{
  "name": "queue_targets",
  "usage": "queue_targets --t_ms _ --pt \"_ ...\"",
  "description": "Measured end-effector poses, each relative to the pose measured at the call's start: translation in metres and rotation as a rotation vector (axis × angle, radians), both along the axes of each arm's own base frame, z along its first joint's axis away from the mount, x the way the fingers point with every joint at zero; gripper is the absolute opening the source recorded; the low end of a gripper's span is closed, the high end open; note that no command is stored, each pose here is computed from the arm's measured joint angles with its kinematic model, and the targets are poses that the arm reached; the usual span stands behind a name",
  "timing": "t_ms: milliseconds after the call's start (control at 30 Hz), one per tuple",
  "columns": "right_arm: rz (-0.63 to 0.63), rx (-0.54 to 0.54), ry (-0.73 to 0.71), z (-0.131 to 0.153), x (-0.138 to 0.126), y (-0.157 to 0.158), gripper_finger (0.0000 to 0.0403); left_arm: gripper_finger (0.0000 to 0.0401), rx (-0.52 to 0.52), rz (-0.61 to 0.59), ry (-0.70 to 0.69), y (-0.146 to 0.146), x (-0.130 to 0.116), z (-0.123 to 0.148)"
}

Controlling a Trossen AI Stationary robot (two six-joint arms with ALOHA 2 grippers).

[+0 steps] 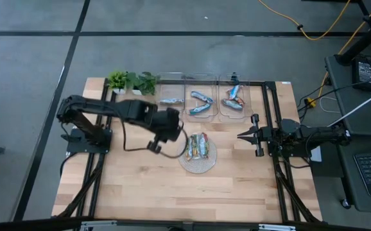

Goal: Pick and place Granola Bars by type
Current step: Put the yellow granola bar into the left transparent bin

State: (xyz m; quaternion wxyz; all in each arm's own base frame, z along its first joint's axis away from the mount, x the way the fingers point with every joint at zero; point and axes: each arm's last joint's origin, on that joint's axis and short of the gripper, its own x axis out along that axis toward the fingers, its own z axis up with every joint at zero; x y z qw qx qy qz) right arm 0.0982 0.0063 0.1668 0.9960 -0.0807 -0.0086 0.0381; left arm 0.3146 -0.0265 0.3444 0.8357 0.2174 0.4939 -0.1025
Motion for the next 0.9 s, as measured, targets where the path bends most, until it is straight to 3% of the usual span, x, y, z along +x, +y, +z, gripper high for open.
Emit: queue_targets --t_ms 233,567,667,900 --pt "0.0 0.0 -0.001 0.0 0.0 0.0 0.0034 0.0065 -0.022 -0.022 0.04 -0.026 -0.003 -0.022" --pt "0.0 0.0 -0.001 0.0 0.0 0.0 0.0034 0.0068 0.042 -0.085 0.034 -0.022 0.002 -0.076" --pt "0.0 0.0 0.0 0.0 0.0 0.0 0.0034 0.0077 0.091 -0.091 -0.003 -0.021 0.004 -0.086" --pt "0.0 0.0 -0.001 0.0 0.0 0.0 0.0034 0.0125 0.085 -0.114 -0.067 -0.022 0.007 -0.099"
